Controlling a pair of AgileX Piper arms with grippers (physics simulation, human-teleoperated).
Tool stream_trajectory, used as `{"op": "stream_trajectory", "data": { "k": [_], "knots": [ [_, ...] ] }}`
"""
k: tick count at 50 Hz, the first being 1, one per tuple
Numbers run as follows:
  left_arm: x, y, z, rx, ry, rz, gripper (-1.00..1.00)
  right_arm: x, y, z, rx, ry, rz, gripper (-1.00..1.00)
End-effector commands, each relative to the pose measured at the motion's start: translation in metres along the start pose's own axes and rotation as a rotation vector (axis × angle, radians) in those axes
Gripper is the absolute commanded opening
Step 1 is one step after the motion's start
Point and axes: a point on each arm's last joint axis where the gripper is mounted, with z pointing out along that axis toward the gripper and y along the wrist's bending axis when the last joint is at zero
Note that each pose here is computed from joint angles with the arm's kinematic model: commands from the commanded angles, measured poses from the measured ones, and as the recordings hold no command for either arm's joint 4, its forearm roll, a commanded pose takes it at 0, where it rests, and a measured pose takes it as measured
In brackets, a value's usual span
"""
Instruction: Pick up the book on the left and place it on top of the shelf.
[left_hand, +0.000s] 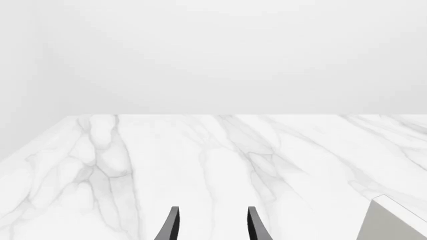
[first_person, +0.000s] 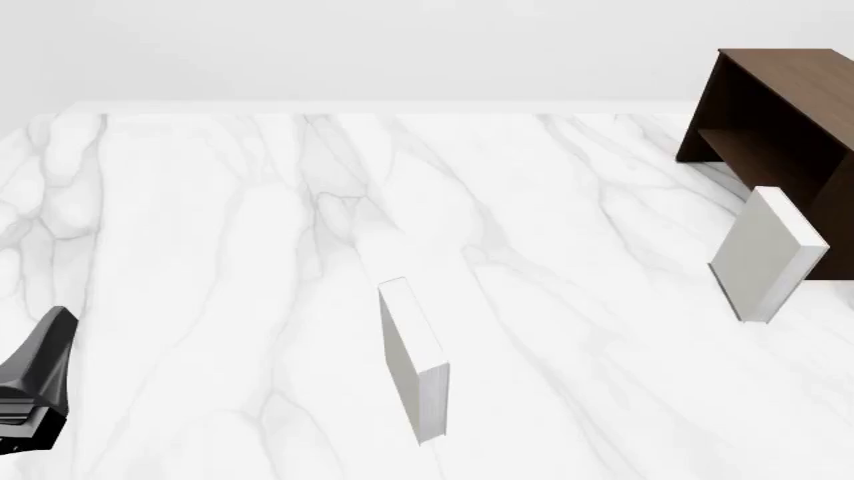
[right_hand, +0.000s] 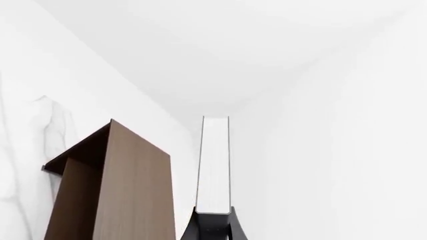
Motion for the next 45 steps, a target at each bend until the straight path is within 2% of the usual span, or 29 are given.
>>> {"op": "stream_trajectory", "data": {
  "k": [1,12,29,45],
  "knots": [
    [0.000,0.000,0.000,0.000,0.000,0.000,1.00,-0.005,-0.005,0.010,0.022,-0.018,-0.009,-1.00],
    [0.000,0.000,0.000,0.000,0.000,0.000,1.00,-0.003,-0.003,0.017,0.017,-0.014,-0.017,-1.00],
    [0.000,0.000,0.000,0.000,0.000,0.000,1.00,0.010,0.016,0.034,-0.010,0.004,-0.024,-1.00],
    [0.000,0.000,0.000,0.000,0.000,0.000,1.00,0.017,0.024,0.051,-0.017,0.015,-0.027,-1.00]
  ]
}}
